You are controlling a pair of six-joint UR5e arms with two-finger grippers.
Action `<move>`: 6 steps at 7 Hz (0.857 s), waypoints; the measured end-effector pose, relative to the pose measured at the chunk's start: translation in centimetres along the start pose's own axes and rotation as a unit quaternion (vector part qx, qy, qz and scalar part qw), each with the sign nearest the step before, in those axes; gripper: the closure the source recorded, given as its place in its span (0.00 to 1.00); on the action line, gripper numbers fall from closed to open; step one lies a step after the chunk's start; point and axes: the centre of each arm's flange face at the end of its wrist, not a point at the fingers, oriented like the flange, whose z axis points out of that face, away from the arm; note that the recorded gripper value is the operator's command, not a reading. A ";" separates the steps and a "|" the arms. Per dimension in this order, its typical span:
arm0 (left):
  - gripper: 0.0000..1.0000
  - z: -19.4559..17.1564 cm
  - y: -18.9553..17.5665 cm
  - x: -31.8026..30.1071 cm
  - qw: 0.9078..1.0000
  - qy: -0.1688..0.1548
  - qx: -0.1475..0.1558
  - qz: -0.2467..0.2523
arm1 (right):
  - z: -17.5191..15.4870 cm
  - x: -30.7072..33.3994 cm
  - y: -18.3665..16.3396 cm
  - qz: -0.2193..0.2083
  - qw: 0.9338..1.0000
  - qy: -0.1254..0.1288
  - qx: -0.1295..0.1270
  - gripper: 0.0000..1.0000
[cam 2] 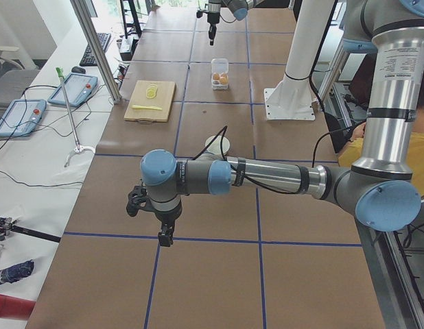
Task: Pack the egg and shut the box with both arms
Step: 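Reach the right gripper to the open carton lid, then push the clear lid down over the eggs with the right gripper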
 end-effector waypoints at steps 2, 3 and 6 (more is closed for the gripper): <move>0.00 -0.2 -0.2 0.1 1.000 0.000 0.002 0.002 | 3.8 -7.5 3.9 -0.001 1.000 -0.022 0.000 0.87; 0.00 -0.2 -0.3 0.1 1.000 0.000 0.002 0.002 | 4.6 -9.4 5.0 -0.002 1.000 -0.027 0.000 0.87; 0.00 -0.2 -0.3 0.2 1.000 0.000 0.002 0.002 | 4.9 -10.1 5.3 0.003 1.000 -0.023 -0.001 0.86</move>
